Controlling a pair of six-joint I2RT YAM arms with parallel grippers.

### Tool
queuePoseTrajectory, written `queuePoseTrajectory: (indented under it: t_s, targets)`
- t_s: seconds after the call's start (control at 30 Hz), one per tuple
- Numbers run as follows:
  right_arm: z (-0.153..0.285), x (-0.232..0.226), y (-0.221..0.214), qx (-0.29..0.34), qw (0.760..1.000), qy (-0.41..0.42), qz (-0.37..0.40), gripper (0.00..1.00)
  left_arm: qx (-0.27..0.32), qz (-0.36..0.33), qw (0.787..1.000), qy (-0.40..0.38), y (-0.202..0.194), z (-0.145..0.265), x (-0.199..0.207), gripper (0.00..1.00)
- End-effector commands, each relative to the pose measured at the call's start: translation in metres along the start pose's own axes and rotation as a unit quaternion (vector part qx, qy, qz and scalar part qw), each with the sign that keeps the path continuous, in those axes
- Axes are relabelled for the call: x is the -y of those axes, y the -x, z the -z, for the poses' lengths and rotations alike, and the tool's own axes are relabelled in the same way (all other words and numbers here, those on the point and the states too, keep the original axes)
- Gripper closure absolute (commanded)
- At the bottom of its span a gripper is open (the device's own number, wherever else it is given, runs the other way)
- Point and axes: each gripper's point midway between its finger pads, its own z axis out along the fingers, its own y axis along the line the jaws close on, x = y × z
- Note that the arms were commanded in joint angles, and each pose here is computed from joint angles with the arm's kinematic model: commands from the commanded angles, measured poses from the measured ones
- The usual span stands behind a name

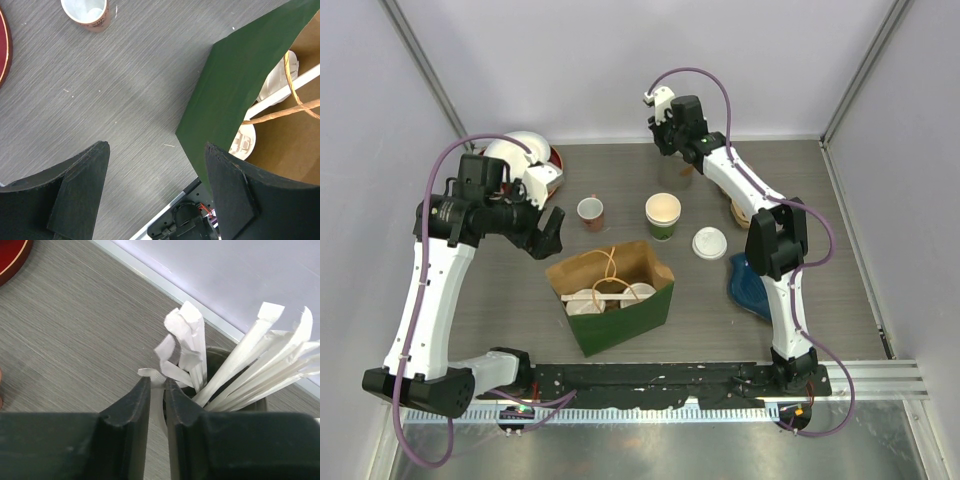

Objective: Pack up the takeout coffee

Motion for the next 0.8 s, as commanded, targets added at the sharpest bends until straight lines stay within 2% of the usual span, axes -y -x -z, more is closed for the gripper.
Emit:
queuePoseTrajectory:
  t_s: [0.0, 0.07, 0.27, 0.77]
  targets:
    - [0.000, 0.008, 0.020, 0.036, 0.999, -0.017, 0.016, 0.82, 0.014, -0.013, 1.000, -0.010, 0.005, 0.007, 0.005, 0.20]
    - [0.003, 0.010, 0.021, 0.039, 0.999, -0.024, 0.024, 0.89, 0.013, -0.012, 1.000, -0.012, 0.004, 0.007, 0.006, 0.20]
    - [0.015, 0.019, 0.024, 0.047, 0.997, -0.042, 0.039, 0.99, 0.015, -0.012, 1.000, -0.018, 0.006, 0.007, 0.007, 0.19]
    - [0.072, 0.027, 0.060, 0.077, 0.995, -0.064, 0.022, 0.99, 0.016, -0.014, 1.000, -0.022, 0.007, 0.006, 0.008, 0.19]
